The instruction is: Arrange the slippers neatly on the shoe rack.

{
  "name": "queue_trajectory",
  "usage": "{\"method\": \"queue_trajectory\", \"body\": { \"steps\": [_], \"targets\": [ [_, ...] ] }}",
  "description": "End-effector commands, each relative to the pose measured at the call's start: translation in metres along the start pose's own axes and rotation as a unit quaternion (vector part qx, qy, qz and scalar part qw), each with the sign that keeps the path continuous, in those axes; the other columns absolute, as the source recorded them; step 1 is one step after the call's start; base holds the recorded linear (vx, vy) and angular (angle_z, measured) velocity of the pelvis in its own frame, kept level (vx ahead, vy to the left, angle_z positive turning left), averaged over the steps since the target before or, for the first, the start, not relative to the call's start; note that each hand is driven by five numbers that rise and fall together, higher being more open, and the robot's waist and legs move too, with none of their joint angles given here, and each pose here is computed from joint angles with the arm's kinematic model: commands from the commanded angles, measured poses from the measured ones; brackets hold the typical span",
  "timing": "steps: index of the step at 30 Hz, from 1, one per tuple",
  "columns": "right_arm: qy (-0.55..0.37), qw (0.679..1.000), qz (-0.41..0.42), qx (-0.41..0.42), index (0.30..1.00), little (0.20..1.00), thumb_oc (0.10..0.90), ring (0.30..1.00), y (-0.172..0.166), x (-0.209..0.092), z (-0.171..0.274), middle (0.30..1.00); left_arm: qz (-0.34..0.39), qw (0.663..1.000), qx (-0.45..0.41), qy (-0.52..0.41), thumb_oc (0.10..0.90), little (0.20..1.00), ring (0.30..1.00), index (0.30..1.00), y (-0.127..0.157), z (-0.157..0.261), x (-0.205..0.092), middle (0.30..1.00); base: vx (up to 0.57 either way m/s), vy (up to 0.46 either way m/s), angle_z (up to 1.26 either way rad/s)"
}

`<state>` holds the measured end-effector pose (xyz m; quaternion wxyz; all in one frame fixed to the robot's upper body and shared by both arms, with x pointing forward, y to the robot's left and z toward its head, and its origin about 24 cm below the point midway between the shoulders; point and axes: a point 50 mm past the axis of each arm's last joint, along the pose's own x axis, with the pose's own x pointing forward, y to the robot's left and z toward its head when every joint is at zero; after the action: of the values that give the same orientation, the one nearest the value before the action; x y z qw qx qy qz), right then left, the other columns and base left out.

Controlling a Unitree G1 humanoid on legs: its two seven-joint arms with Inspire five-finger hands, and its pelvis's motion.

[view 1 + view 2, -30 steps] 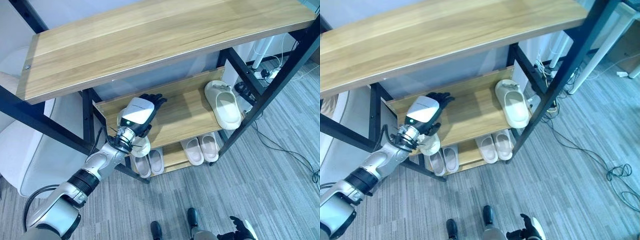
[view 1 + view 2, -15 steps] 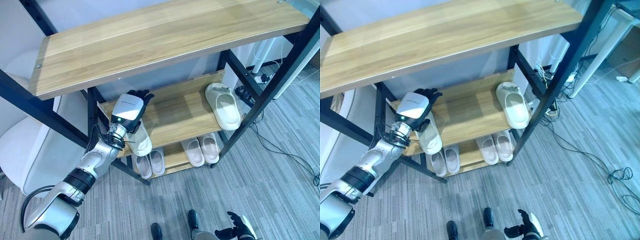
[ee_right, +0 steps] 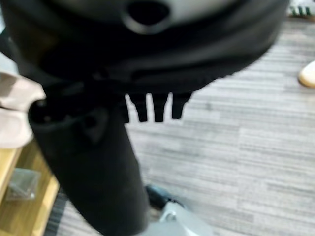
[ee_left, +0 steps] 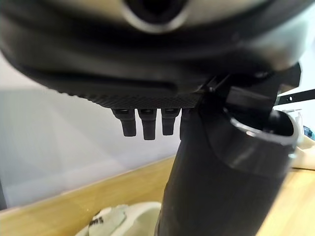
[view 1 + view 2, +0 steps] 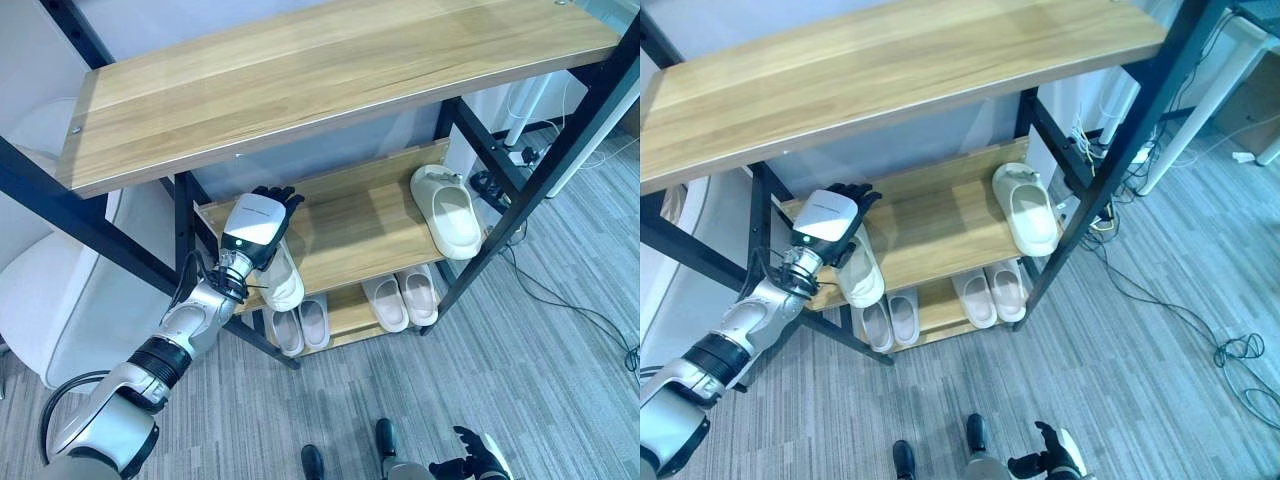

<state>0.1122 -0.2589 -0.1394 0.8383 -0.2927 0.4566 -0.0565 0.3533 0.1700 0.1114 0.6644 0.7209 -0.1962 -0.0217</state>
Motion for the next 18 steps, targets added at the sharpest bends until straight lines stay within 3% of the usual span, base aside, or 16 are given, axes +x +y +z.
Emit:
{"method": "queue_trajectory", "body": {
  "steps": [1,11,12,13,14,15,18],
  "targets": [
    [-0.024,1.000,-0.019,0.008,0.900,0.900,0.800,0.900,-0.009,-0.002,0.002,0.900,0.109,0.992,0.062,0.023,0.800,0.900,0.900,0.900,0.061,-0.014,0.038,0.900,0.00,0.000,0.00],
    [-0.039,0.999,-0.027,0.008,0.900,0.900,0.800,0.900,-0.009,-0.004,0.003,0.900,0.065,0.992,0.094,0.056,0.800,0.900,0.900,0.900,0.045,-0.023,0.047,0.900,0.00,-0.001,0.02],
    [-0.039,0.999,-0.027,0.009,0.900,0.900,0.800,0.900,-0.009,-0.004,0.003,0.900,0.065,0.992,0.094,0.056,0.733,0.799,0.799,0.799,0.045,-0.023,0.047,0.799,0.00,0.000,0.00],
    [-0.042,0.999,-0.026,0.008,0.900,0.900,0.800,0.900,-0.009,-0.004,0.005,0.900,0.055,0.992,0.094,0.064,0.546,0.519,0.519,0.519,0.042,-0.025,0.048,0.519,0.00,0.000,0.00],
    [-0.042,0.999,-0.027,0.008,0.900,0.900,0.800,0.900,-0.009,-0.004,0.005,0.900,0.055,0.992,0.094,0.064,0.452,0.378,0.378,0.378,0.042,-0.024,0.048,0.378,0.00,0.000,0.00],
    [-0.043,0.999,-0.024,0.008,0.900,0.900,0.800,0.900,-0.007,-0.003,0.007,0.900,0.048,0.993,0.082,0.073,0.400,0.300,0.300,0.300,0.038,-0.023,0.049,0.300,0.00,0.000,0.00],
    [-0.044,0.999,-0.021,0.005,0.900,0.900,0.800,0.900,-0.006,-0.002,0.009,0.900,0.037,0.993,0.081,0.074,0.400,0.300,0.300,0.300,0.034,-0.019,0.052,0.300,0.00,0.000,0.00]
  ]
}}
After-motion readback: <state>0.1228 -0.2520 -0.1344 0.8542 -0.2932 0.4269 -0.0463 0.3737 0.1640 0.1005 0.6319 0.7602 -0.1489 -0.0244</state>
